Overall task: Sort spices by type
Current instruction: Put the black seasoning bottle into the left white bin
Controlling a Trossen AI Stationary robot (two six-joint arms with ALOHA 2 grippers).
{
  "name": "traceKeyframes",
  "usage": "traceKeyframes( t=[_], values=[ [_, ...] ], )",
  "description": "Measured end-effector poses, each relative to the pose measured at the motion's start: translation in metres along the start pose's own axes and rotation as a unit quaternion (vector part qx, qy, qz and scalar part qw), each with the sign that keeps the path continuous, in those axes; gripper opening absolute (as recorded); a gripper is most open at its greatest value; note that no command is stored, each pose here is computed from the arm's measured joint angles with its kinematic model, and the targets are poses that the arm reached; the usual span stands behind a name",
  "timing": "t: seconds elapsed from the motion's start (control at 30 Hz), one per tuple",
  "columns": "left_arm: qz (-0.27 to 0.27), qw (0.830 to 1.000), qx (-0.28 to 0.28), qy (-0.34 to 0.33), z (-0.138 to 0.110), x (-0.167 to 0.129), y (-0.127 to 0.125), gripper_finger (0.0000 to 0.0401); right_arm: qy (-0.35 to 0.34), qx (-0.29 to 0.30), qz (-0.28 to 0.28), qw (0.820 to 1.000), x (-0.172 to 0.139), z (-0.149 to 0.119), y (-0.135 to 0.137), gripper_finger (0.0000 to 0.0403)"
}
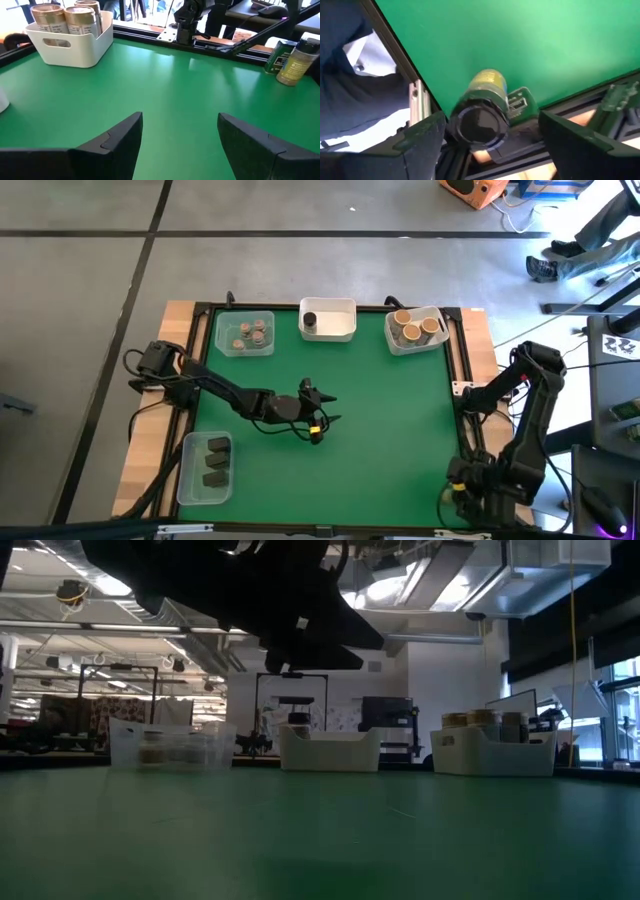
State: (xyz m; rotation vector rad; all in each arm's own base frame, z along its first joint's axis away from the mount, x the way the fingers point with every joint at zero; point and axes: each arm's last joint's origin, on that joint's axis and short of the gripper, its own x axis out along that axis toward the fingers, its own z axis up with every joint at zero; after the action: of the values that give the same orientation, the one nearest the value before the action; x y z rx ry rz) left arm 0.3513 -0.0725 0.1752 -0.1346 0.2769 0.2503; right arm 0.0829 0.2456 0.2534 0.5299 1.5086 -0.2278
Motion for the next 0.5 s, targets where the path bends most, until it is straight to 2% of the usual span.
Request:
traceKeyframes(
  t=[0.23, 0.5],
  values=[
    [0.001, 1.0, -0.003, 0.0, 0.0, 0.0, 0.001, 0.0241, 0.001, -0.004, 0.009, 1.0, 0.002, -0.001, 0.003, 0.0319],
    [0.001, 1.0, -0.002, 0.001, 0.0, 0.0, 0.001, 0.0241, -0.004, -0.019, -0.031, 0.999, 0.024, -0.002, 0.011, 0.0319]
  ],
)
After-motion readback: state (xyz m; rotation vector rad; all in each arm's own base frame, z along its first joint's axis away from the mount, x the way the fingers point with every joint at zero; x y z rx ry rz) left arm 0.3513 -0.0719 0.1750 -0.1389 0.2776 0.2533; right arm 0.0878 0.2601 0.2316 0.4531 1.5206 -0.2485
